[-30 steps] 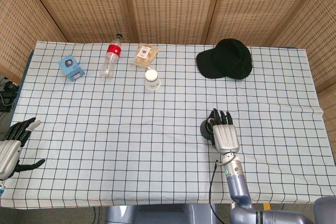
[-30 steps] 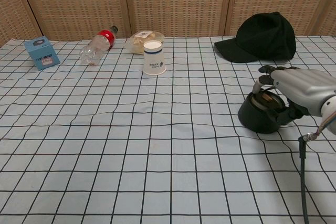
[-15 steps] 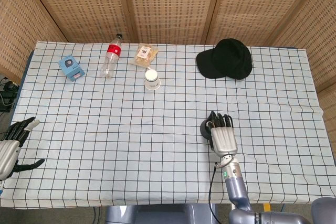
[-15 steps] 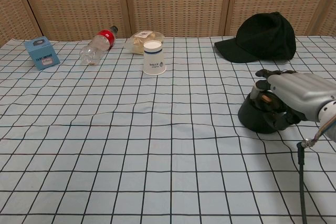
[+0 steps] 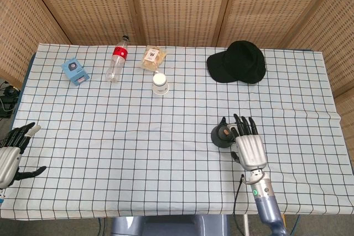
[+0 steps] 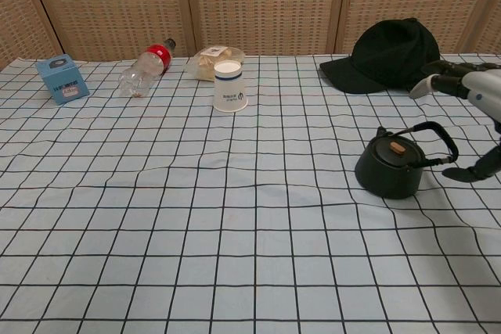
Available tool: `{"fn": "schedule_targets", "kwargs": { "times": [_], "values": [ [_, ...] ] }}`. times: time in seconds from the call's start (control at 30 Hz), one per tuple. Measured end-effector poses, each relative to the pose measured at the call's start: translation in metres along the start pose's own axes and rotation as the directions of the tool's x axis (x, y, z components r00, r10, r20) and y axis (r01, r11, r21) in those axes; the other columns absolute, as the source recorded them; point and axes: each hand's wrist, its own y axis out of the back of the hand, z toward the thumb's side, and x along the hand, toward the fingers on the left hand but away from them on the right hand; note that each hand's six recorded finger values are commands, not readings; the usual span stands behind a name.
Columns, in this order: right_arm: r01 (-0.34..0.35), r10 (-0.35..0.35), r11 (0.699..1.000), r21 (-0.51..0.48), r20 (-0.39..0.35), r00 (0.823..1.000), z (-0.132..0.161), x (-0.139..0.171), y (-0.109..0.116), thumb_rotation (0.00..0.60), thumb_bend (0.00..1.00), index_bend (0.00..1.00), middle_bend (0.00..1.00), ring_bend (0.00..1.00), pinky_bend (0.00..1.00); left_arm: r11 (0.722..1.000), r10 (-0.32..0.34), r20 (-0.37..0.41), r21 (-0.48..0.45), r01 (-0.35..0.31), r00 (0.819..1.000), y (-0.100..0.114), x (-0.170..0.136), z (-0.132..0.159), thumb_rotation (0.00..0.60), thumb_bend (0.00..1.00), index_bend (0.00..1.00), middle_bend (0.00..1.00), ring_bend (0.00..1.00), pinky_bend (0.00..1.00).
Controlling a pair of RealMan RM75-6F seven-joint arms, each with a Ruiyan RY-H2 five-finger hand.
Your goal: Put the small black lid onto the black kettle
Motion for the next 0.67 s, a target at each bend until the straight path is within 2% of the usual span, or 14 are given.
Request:
{"fn": "schedule_targets", "kwargs": {
  "times": [0.2,0.33,0.47,0.67],
  "values": [
    [0.013,-0.014,1.000,-0.026,-0.017,1.000,-0.038,0.024,0.003,0.600,0.24,0.01,0.00,0.00,0.00,0.998,0.029,-0.012,0.051,-0.029,1.000,-0.002,-0.002,-0.001,0.600,0.15,0.00,0.00,0.00,0.00],
    [0.021,-0.021,0.999,-0.025,-0.005,1.000,-0.070,0.041,0.003,0.600,0.22,0.00,0.00,0.00,0.00,0.994,0.049,-0.039,0.097,-0.045,0.998,-0.008,-0.005,-0.008,0.600,0.15,0.00,0.00,0.00,0.00],
    [0.036,-0.036,0.999,0.017,0.006,0.999,-0.100,0.058,0.004,0.600,0.22,0.00,0.00,0.00,0.00,0.991,0.065,-0.076,0.125,-0.055,0.995,-0.014,-0.010,-0.020,0.600,0.15,0.00,0.00,0.00,0.00],
    [0.087,-0.087,0.996,-0.016,0.005,0.996,-0.114,0.067,0.012,0.600,0.22,0.00,0.00,0.00,0.00,0.987,0.100,-0.109,0.140,-0.085,0.989,-0.015,-0.016,-0.030,0.600,0.15,0.00,0.00,0.00,0.00]
  ]
}}
